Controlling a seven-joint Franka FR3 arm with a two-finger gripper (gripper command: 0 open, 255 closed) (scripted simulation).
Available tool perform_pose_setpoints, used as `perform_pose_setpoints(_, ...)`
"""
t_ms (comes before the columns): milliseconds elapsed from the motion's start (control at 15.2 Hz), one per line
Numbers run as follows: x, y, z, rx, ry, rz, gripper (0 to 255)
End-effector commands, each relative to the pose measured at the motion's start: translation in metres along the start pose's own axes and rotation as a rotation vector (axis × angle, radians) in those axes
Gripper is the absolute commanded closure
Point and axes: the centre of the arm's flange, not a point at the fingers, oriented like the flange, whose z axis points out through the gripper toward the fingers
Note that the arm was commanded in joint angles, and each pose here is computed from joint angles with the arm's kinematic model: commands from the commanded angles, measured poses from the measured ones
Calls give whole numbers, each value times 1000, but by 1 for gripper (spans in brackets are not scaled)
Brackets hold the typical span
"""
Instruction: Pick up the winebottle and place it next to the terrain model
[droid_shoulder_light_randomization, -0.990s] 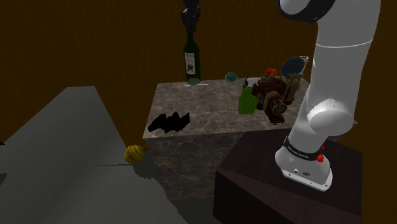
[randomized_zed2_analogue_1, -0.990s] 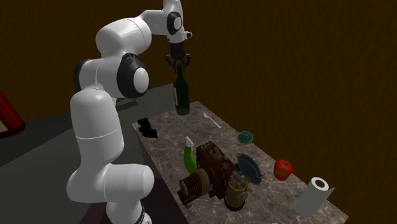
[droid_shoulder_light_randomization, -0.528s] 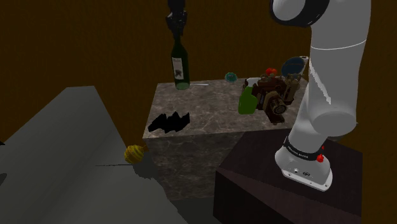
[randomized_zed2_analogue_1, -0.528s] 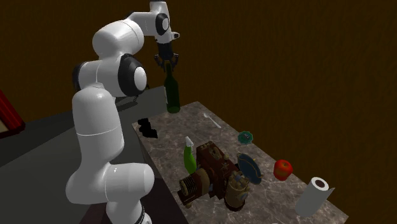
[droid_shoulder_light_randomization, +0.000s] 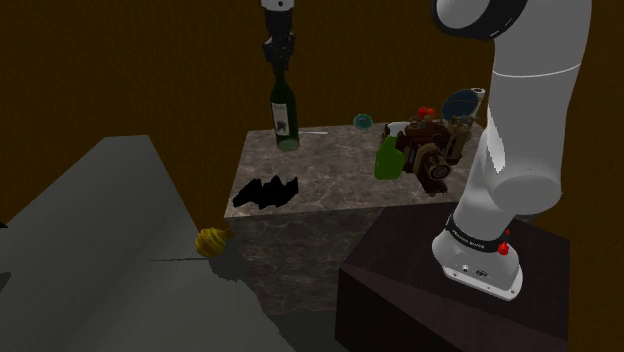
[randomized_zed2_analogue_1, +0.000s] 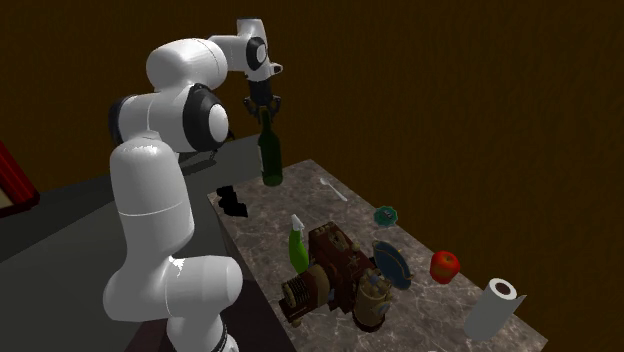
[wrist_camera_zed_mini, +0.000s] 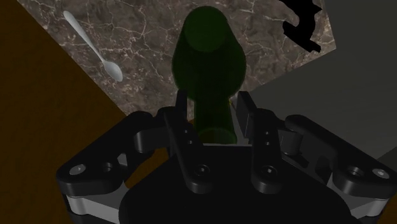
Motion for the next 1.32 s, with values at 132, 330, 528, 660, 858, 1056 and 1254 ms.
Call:
perform_pose_setpoints(132, -2, -1, 20, 0, 1, 0, 255)
perform_pose_setpoints(330, -4, -1, 36, 0, 1, 0, 255)
perform_pose_setpoints(528, -6, -2, 52, 0, 1, 0, 255)
perform_pose_setpoints(660, -7, -2, 62, 0, 1, 0, 255)
perform_pose_setpoints(858, -8, -3, 78, 0, 1, 0, 255)
perform_pose_setpoints(1056, -10, -4, 94, 0, 1, 0, 255)
perform_pose_setpoints(1254, -11, -4, 105, 0, 1, 0, 255)
